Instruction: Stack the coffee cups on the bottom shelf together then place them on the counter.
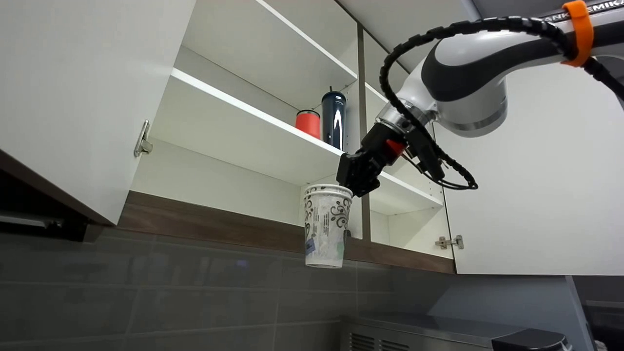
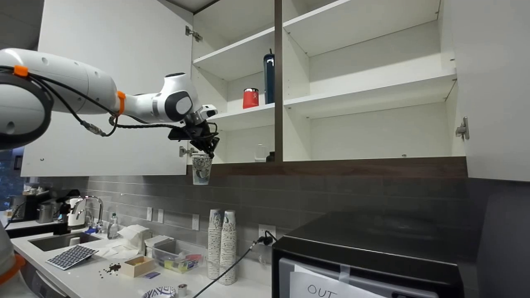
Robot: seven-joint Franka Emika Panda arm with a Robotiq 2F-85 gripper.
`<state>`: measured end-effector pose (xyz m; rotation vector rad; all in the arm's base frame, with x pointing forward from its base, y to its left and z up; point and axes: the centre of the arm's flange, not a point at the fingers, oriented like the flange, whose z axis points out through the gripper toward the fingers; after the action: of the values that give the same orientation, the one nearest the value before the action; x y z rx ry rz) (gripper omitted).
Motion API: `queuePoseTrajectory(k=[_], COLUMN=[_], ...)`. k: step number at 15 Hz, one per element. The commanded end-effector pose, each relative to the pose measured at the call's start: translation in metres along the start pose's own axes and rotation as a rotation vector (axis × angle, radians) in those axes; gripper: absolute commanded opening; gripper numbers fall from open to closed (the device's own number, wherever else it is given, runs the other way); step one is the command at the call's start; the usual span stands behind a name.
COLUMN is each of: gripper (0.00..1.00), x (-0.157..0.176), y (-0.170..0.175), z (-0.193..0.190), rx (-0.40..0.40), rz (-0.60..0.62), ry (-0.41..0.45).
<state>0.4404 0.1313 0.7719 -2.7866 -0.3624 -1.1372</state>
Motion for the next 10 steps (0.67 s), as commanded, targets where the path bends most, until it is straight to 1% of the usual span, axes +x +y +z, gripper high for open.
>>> queuePoseTrajectory(k=[1,3,5,8,10], gripper=[0.01,0.01,0.01,0.01,0.01], x=[-0.031,-0.056,-0.078,-0.102,-0.112], y=[0.012,0.022,0.027,0.032,0.038], z=[0.036,0.056,0.074,0.099,0.114], rx=[-0.037,-0.054,-0.035,0.038,0.081], rz=[0.017,0.014,0.021,0.031,0.025], ry=[-0.133,-0.206,-0.241,-0.222,-0.164])
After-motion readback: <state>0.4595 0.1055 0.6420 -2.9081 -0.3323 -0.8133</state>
